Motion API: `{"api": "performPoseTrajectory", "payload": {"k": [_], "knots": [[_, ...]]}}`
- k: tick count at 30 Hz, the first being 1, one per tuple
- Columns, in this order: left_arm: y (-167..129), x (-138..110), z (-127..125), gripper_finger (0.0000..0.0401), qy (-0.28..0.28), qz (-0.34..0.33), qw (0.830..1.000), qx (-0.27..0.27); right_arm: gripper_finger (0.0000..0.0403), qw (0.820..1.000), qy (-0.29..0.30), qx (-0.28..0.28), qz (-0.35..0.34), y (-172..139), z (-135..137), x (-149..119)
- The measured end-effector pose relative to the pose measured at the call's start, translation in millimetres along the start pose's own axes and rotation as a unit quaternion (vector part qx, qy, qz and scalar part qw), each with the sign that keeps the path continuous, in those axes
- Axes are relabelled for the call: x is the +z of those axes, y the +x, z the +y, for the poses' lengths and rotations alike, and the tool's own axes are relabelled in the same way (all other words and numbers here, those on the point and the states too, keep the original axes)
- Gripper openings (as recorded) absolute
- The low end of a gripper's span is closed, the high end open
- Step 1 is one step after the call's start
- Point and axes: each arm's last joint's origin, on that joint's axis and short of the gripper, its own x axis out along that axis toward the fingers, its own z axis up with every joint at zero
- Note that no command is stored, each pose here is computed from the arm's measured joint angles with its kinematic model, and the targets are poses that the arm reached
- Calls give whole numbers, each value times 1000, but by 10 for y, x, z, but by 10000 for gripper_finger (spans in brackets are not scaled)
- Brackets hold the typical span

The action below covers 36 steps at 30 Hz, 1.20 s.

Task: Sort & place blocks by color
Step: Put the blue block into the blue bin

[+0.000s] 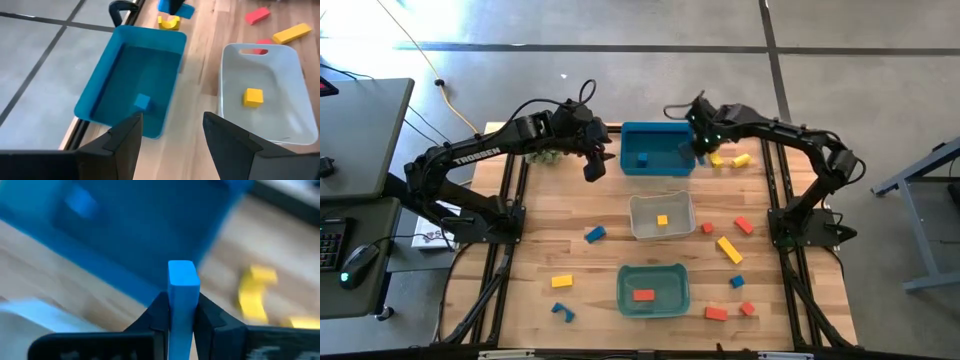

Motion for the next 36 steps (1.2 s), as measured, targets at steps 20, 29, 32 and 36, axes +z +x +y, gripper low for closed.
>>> {"api": "performPoseTrajectory", "payload": {"k": [20,29,32,36], "knots": [[-5,-35,145,197,-18,7,1000,23,30,988,-77,22,-129,465,333,274],[-4,-44,143,197,-18,11,1000,22,30,994,-95,-3,-58,787,393,136],[-4,-44,143,197,-19,11,1000,22,46,995,-86,-5,-52,800,394,122],[-3,-44,142,197,-19,11,1000,22,84,995,-85,-8,-48,780,397,107]]}}
